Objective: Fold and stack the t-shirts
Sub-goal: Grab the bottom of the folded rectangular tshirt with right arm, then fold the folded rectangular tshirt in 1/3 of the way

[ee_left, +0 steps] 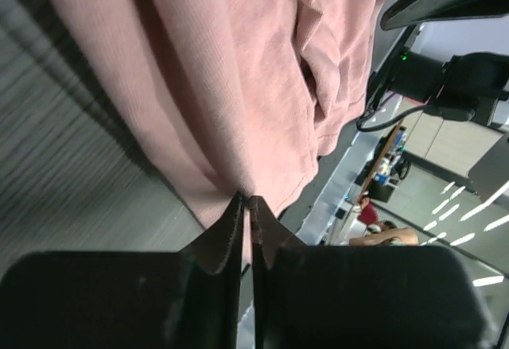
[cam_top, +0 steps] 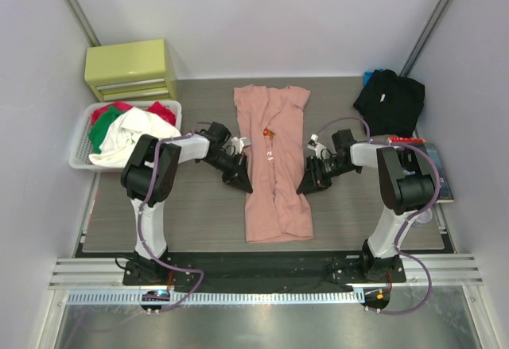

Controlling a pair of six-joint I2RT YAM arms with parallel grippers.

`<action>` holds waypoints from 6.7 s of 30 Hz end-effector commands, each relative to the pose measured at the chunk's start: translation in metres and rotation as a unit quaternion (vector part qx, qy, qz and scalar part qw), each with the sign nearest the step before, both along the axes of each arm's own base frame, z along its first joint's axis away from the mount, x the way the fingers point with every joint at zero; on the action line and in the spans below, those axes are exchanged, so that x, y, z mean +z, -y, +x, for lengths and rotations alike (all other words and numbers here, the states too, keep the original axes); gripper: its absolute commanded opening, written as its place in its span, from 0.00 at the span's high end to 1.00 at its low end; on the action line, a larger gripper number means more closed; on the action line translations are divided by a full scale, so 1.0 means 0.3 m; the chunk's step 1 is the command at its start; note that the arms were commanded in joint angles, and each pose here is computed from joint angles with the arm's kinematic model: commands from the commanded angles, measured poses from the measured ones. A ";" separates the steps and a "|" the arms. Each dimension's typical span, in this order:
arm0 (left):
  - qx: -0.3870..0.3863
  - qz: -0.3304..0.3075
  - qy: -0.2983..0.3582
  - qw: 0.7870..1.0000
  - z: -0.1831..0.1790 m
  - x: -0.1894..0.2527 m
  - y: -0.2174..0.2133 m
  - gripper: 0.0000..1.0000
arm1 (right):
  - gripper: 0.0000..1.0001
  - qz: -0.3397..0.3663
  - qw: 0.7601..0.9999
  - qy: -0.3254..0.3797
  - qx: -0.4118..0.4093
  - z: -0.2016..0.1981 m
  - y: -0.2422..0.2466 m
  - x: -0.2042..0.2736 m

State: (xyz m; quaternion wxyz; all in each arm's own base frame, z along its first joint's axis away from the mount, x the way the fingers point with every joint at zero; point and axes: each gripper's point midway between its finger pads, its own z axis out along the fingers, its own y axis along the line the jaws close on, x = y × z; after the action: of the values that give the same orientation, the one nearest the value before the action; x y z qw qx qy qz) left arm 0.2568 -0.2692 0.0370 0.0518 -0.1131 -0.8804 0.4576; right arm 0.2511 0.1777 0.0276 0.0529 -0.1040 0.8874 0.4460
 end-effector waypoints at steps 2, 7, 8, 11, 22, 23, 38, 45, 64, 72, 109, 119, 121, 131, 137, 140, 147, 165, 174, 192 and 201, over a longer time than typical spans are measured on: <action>-0.018 -0.008 0.009 1.000 0.013 0.020 0.011 1.00 | 0.86 -0.009 1.000 0.023 -0.003 0.034 0.008 0.004; -0.020 -0.003 0.009 1.000 0.008 0.014 0.004 1.00 | 0.99 -0.008 1.000 0.023 -0.001 0.031 0.008 0.004; -0.020 -0.003 0.010 1.000 0.009 0.015 0.005 1.00 | 0.99 -0.007 1.000 0.023 -0.001 0.029 0.008 0.005; -0.022 0.001 0.012 1.000 0.006 0.014 0.000 1.00 | 0.91 0.004 1.000 0.024 0.005 0.029 0.000 0.013; -0.002 -0.004 0.027 1.000 -0.084 0.048 -0.035 0.24 | 0.41 0.016 0.999 0.031 -0.010 0.005 0.045 0.109; 0.001 -0.011 0.024 1.000 -0.089 0.059 -0.031 0.24 | 0.41 0.016 0.999 0.029 -0.011 -0.004 0.045 0.108; 0.098 0.169 0.453 0.870 0.170 0.427 -0.296 0.00 | 0.37 -0.014 0.985 0.169 -0.037 0.000 0.079 0.292; 0.286 0.319 0.611 0.666 0.294 0.906 -0.769 0.00 | 0.35 -0.014 0.993 0.112 -0.035 0.006 0.071 0.255; 0.326 0.316 0.582 0.675 0.196 0.791 -0.879 0.00 | 0.40 -0.331 0.886 0.252 0.205 -0.017 0.121 0.273; 0.324 0.307 0.579 0.682 0.187 0.754 -0.871 0.00 | 0.41 -0.304 0.846 0.321 0.298 -0.198 0.008 0.292; 0.323 0.333 0.571 0.678 0.203 0.720 -0.933 0.00 | 0.42 -0.218 0.758 0.359 0.499 -0.450 -0.352 -0.007; 0.325 0.334 0.571 0.675 0.205 0.726 -0.938 0.00 | 0.39 -0.223 0.758 0.345 0.506 -0.471 -0.319 -0.093; 0.325 0.334 0.570 0.676 0.203 0.725 -0.938 0.00 | 0.42 -0.219 0.760 0.342 0.507 -0.475 -0.324 -0.101; 0.327 0.335 0.569 0.676 0.210 0.735 -0.945 0.00 | 0.97 -0.222 0.760 0.333 0.511 -0.484 -0.312 -0.118; 0.326 0.335 0.567 0.678 0.211 0.729 -0.944 0.00 | 0.99 -0.213 0.765 0.331 0.510 -0.494 -0.318 -0.105; 0.325 0.335 0.567 0.679 0.212 0.726 -0.944 0.00 | 0.99 -0.218 0.764 0.332 0.508 -0.490 -0.311 -0.107; 0.322 0.336 0.566 0.681 0.210 0.716 -0.943 0.00 | 0.99 -0.206 0.762 0.386 0.478 -0.419 -0.360 0.002; 0.315 0.324 0.561 0.693 0.206 0.691 -0.923 0.00 | 0.99 -0.205 0.768 0.426 0.432 -0.221 -0.389 0.124; 0.313 0.323 0.558 0.697 0.203 0.681 -0.919 0.00 | 0.99 -0.223 0.772 0.457 0.381 0.011 -0.366 0.241; 0.307 0.317 0.554 0.706 0.188 0.656 -0.906 0.00 | 0.99 -0.241 0.788 0.462 0.328 0.327 -0.319 0.280; 0.305 0.311 0.552 0.711 0.191 0.652 -0.897 0.00 | 0.99 -0.251 0.799 0.451 0.308 0.450 -0.275 0.237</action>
State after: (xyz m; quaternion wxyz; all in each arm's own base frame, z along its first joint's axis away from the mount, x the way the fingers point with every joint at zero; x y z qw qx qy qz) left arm 0.3119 0.0020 0.2231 -0.5391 -0.0485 -0.8408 -0.0029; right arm 0.3665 0.2494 0.0838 0.2479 -0.5649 0.7808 0.0987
